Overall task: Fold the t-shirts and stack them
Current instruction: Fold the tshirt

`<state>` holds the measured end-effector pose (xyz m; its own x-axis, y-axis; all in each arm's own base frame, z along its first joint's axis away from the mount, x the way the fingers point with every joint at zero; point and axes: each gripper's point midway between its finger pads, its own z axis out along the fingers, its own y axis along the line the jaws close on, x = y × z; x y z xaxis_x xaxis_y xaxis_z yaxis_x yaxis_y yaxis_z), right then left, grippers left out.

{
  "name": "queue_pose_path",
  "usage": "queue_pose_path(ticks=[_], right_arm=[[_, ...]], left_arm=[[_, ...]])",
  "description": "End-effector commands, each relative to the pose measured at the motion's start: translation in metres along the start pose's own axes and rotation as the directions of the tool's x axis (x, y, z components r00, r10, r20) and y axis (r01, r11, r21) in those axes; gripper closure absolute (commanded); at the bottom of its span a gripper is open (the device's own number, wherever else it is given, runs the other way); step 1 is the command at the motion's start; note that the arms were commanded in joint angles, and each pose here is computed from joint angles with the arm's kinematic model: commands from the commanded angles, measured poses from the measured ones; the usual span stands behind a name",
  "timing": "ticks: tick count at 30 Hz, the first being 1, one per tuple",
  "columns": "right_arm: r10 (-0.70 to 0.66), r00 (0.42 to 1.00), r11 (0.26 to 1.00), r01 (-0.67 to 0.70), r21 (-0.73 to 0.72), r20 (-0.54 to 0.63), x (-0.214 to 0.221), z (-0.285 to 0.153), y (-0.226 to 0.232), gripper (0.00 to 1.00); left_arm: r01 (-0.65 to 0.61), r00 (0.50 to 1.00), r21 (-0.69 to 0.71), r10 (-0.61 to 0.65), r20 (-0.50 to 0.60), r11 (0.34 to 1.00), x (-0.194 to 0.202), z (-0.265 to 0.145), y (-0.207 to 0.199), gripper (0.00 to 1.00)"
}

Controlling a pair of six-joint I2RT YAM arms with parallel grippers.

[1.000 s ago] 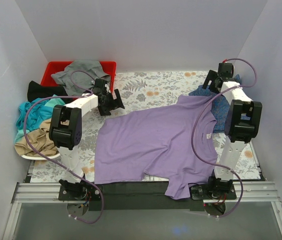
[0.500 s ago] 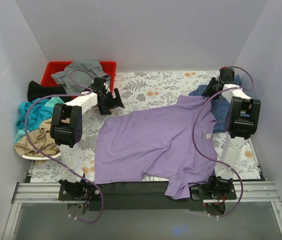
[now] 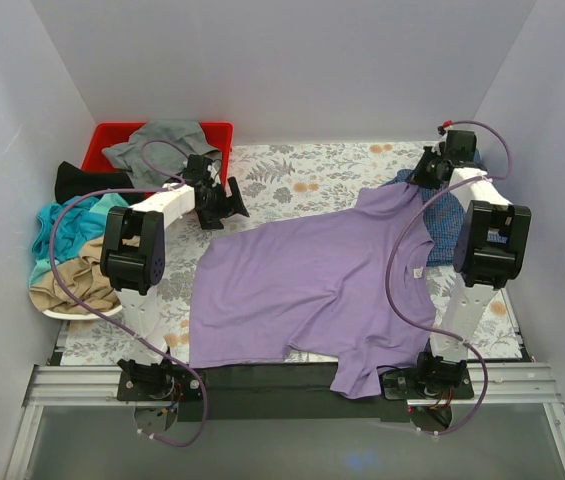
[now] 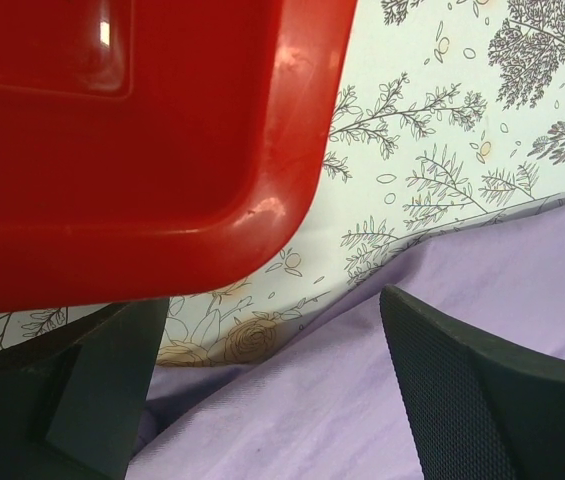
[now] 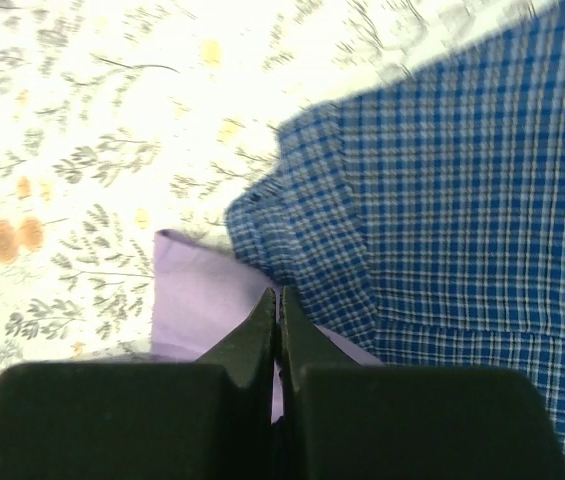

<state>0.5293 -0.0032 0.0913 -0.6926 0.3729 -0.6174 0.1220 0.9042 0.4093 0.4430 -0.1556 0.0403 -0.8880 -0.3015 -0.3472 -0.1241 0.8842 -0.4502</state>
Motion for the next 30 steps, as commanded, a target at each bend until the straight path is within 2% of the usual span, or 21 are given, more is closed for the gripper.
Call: queue_pose_path(ticks=[1,6,8,9,18,21,22,24,26,28,29,30], right_arm=[[-0.112,0.984,0.987,0.126,-0.100,0.136,-0.039,-0.031,0.032,0.99],[-0.141,0.983,0.977,0.157,-0.144,0.118,-0.032,-0.040,0.040,0.99],[-0.143,0.988,0.965,0.151,-0.213,0.051,-0.013,-0.043,0.049,0.99],[-0.162,0.985,0.956,0.170,-0.237,0.053,-0.010,-0.052,0.058,0.99],[-0.233,0.971,0.934,0.210,-0.290,-0.048,0.080,-0.112,0.082,0.99],[-0.240,0.969,0.930,0.211,-0.300,-0.061,0.101,-0.132,0.088,0.99],[-0.220,0.968,0.942,0.178,-0.283,-0.123,0.122,-0.135,0.080,0.99],[-0.204,0.963,0.954,0.156,-0.255,-0.177,0.142,-0.143,0.075,0.99],[-0.143,0.952,0.985,0.109,-0.136,-0.271,0.173,-0.148,0.050,0.99],[-0.124,0.951,0.992,0.111,-0.061,-0.283,0.187,-0.156,0.043,0.99],[-0.072,0.947,0.996,0.082,0.020,-0.313,0.204,-0.160,0.027,0.99],[-0.051,0.953,0.996,0.069,0.051,-0.299,0.206,-0.166,0.024,0.99]], left_arm=[[0.002,0.997,-0.025,-0.004,-0.073,1.000,0.018,0.009,0.011,0.14],[0.002,0.996,-0.012,-0.003,-0.088,1.000,0.021,0.009,0.009,0.14],[0.004,0.995,-0.009,-0.005,-0.096,1.000,0.023,0.008,0.009,0.16],[0.004,0.995,-0.004,-0.004,-0.102,1.000,0.025,0.007,0.008,0.16],[0.002,0.995,0.022,0.000,-0.096,1.000,0.034,-0.013,0.003,0.18],[0.004,0.994,0.030,-0.001,-0.113,1.000,0.039,-0.019,0.001,0.31],[0.005,0.992,0.030,-0.001,-0.124,1.000,0.043,-0.020,0.002,0.37],[0.008,0.992,0.025,-0.004,-0.128,1.000,0.047,-0.021,0.004,0.39],[0.002,0.992,0.014,0.000,-0.127,1.000,0.048,-0.023,0.007,0.48],[0.003,0.991,-0.012,-0.004,-0.134,1.000,0.050,-0.024,0.011,0.51],[-0.001,0.991,-0.015,-0.001,-0.132,1.000,0.048,-0.024,0.012,0.57],[-0.001,0.991,-0.019,-0.002,-0.136,1.000,0.050,-0.024,0.013,0.58]])
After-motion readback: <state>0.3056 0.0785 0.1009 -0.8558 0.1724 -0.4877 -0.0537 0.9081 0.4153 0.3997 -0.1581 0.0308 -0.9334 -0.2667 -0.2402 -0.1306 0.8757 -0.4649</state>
